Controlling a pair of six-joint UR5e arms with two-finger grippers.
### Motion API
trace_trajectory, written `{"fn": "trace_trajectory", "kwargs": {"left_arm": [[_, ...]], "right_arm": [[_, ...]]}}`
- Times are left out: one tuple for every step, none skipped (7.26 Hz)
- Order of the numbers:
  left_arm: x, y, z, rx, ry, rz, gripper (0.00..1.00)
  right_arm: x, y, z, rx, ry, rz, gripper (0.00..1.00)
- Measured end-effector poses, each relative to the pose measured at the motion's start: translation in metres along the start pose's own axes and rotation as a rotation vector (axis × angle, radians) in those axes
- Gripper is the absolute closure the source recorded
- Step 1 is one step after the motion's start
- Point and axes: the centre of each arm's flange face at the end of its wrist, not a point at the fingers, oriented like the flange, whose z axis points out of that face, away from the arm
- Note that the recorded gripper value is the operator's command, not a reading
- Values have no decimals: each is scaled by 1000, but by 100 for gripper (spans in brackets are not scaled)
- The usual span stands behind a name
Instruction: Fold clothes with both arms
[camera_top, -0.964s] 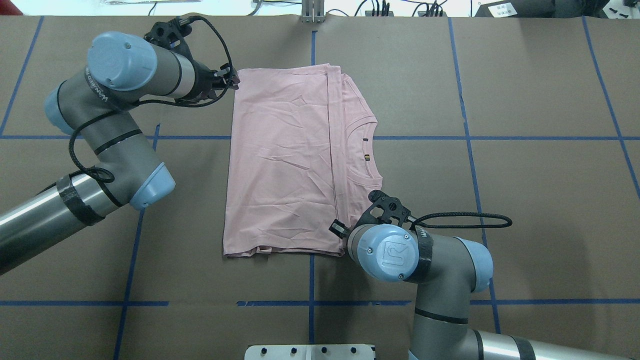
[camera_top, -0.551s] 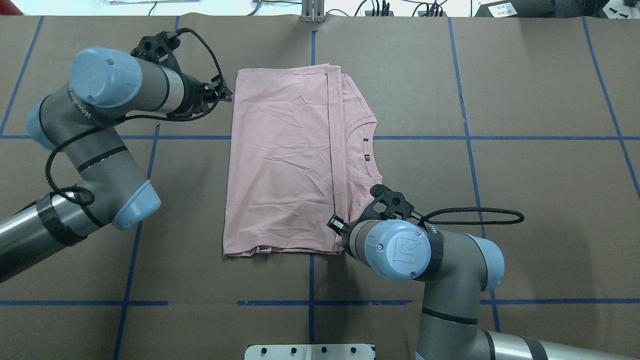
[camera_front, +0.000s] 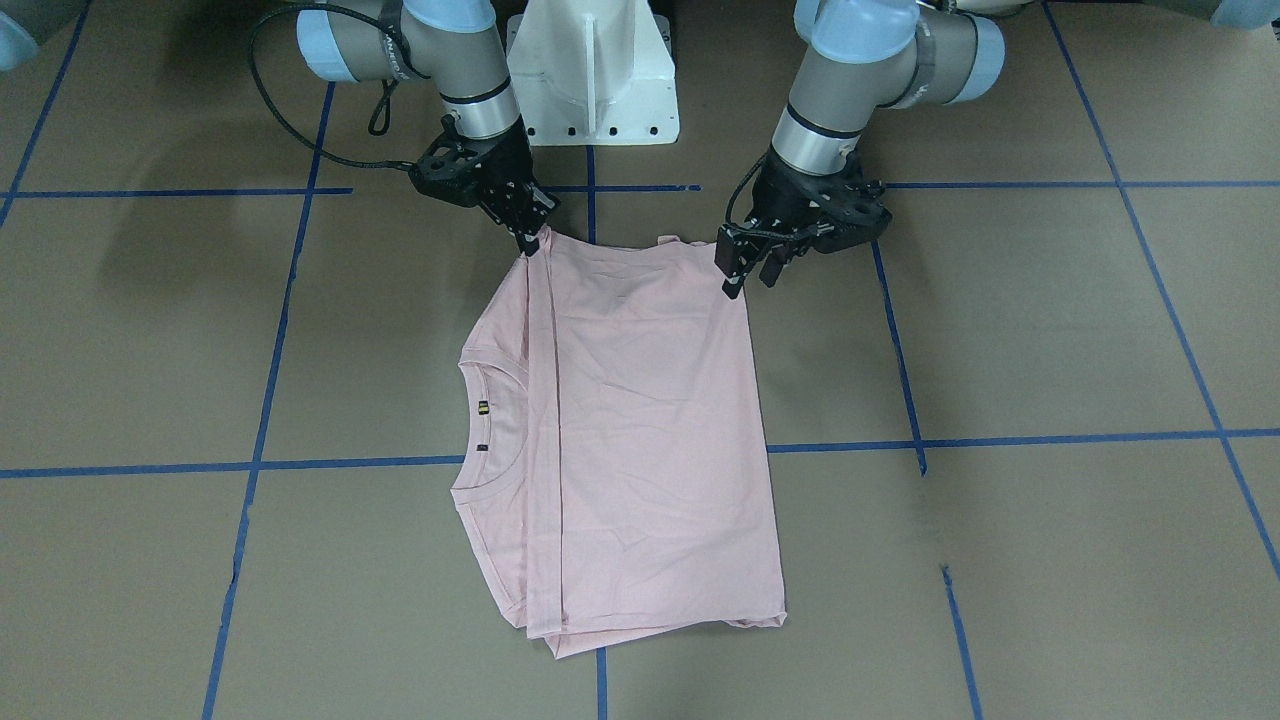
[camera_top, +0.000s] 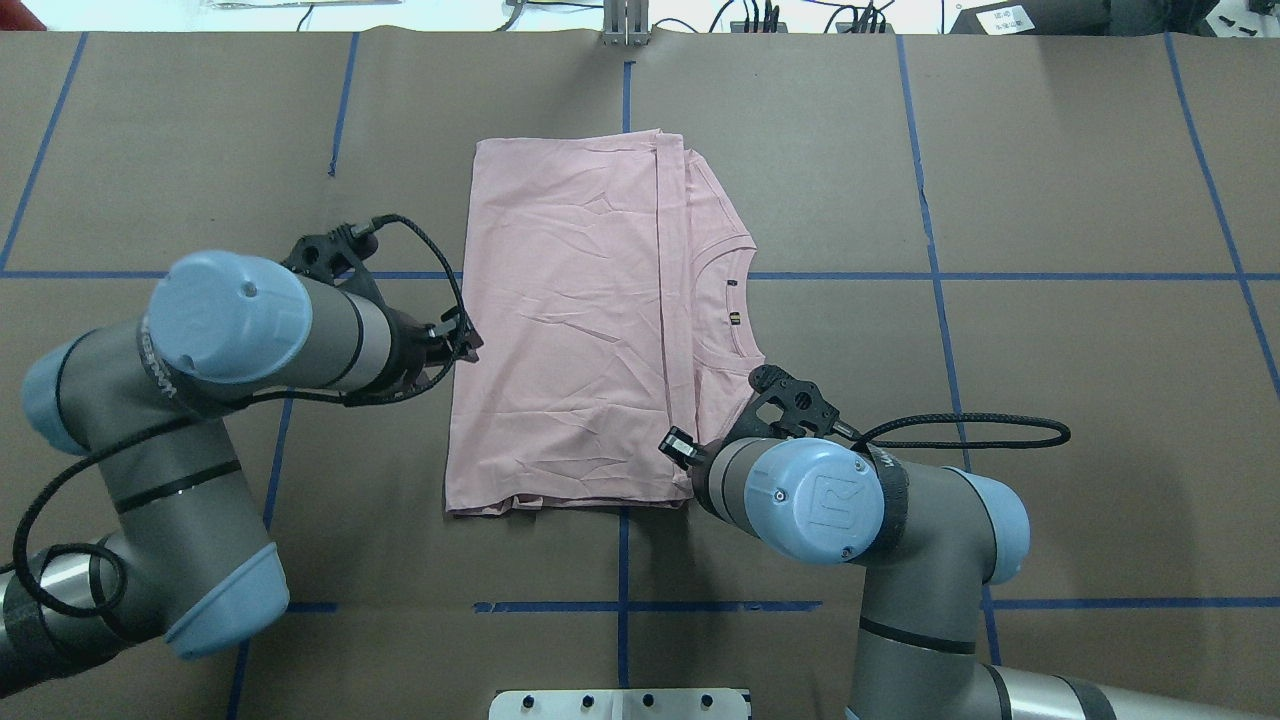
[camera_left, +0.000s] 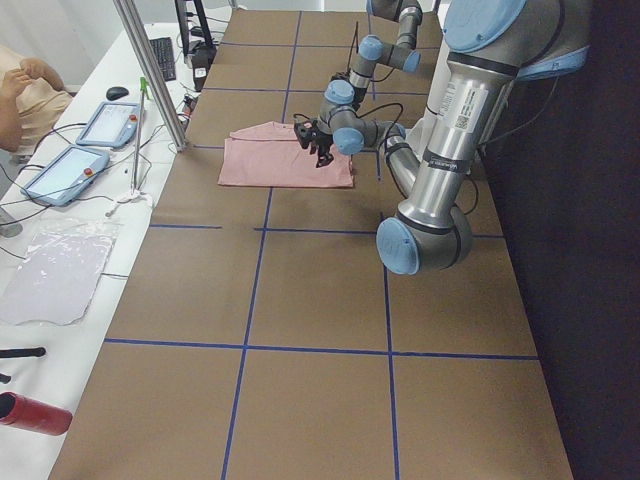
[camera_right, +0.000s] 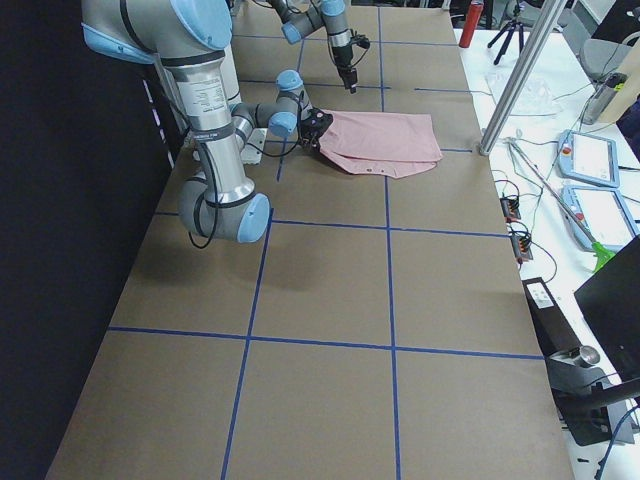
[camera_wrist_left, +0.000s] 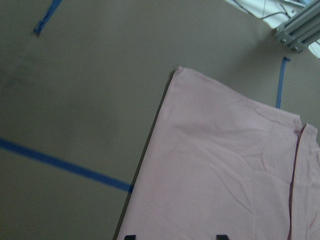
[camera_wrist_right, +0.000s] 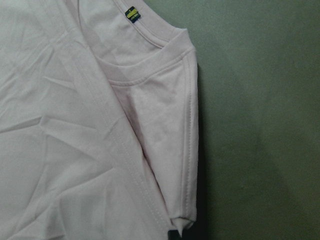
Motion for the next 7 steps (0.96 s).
{"fn": "trace_trajectory", "kwargs": {"left_arm": [[-16, 28, 17, -22, -41, -5, 39], [-25, 48, 30, -27, -66, 4, 40], [-30, 59, 37, -31, -78, 12, 41], [-33, 66, 41, -35, -86, 19, 43], [-35, 73, 45, -42, -94, 26, 43], [-38, 78, 49, -46, -102, 31, 45], [-39, 81, 51, -50, -107, 34, 51]], "right_arm": [[0, 0, 0, 0, 0, 0, 100], [1, 0, 0, 0, 1, 0, 100], [1, 1, 0, -1, 0, -1, 100], [0, 1, -1, -2, -1, -1, 100], [0, 0, -2, -3, -3, 0, 100], [0, 1, -4, -5, -7, 0, 100], [0, 1, -5, -6, -8, 0, 100]]}}
